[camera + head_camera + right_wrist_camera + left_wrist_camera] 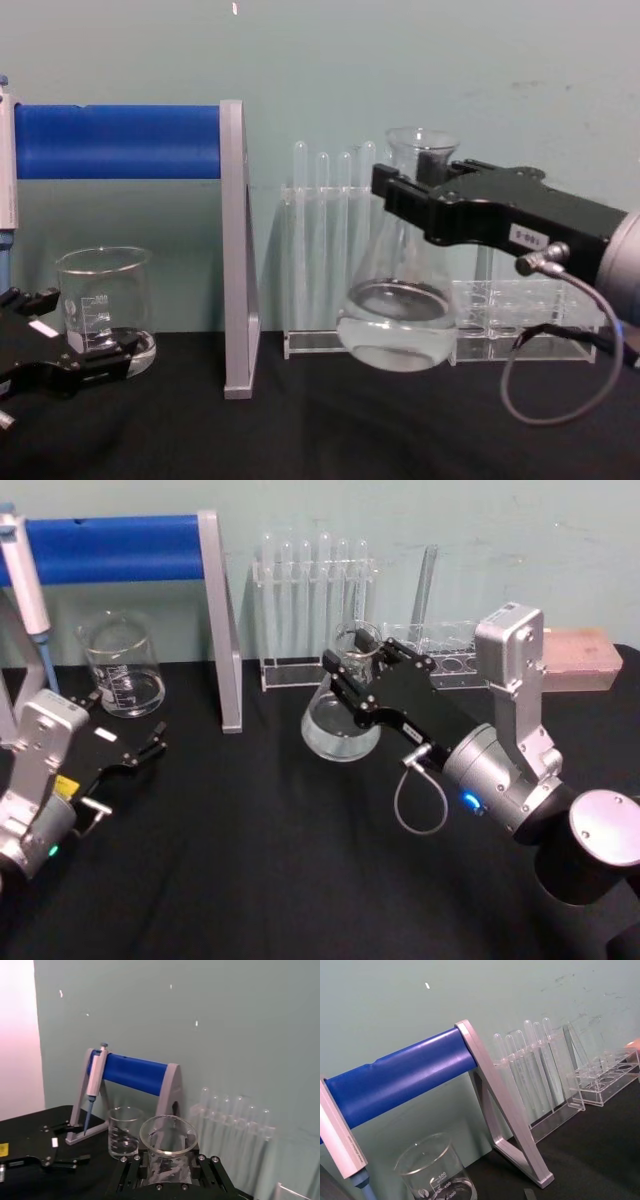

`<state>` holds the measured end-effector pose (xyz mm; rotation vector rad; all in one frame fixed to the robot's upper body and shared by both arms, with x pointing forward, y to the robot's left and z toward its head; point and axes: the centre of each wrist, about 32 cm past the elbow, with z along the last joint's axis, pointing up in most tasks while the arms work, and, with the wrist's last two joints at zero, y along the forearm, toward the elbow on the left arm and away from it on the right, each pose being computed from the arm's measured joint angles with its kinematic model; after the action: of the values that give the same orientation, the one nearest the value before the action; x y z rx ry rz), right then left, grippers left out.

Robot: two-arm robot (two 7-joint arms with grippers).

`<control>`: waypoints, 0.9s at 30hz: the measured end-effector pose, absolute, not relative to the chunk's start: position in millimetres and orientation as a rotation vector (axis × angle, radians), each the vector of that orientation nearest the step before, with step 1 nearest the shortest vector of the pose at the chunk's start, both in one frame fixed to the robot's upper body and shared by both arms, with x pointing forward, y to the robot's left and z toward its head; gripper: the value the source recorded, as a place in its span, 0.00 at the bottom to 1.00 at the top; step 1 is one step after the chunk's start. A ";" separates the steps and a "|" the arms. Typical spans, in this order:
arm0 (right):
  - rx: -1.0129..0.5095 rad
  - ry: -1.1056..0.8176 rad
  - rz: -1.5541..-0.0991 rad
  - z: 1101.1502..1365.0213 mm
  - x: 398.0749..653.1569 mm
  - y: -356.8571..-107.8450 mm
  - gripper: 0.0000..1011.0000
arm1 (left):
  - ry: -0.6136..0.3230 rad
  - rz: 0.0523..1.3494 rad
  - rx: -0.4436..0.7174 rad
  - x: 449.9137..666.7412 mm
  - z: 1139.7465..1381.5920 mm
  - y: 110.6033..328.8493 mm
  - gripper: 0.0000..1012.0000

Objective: Grasp the erlenmeyer flask with one hand, shake it three times, then place it back.

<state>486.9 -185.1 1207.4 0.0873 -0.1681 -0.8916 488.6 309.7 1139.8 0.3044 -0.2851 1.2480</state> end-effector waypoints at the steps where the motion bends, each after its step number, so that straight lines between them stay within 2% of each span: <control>1: 0.088 -0.168 -0.889 1207.4 487.0 -184.6 0.45 | -0.285 1.248 0.304 488.6 1139.8 309.7 0.99; 8: 0.092 -0.162 -0.938 1206.5 486.8 -189.4 0.45 | -0.285 1.248 0.305 488.6 1139.8 309.7 0.99; 15: 0.087 -0.175 -1.102 1206.9 483.1 -205.1 0.45 | -0.285 1.248 0.304 488.6 1139.8 309.7 0.99; 21: 0.066 -0.185 -1.298 1207.1 475.4 -224.4 0.45 | -0.285 1.248 0.304 488.6 1139.8 309.6 0.99; 27: 0.053 -0.190 -1.401 1207.0 470.1 -234.3 0.45 | -0.285 1.248 0.304 488.6 1139.8 309.6 0.99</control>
<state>470.1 -234.3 1207.0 0.0530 -0.1902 -1.4014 488.6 309.6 1139.8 0.3044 -0.2851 1.2479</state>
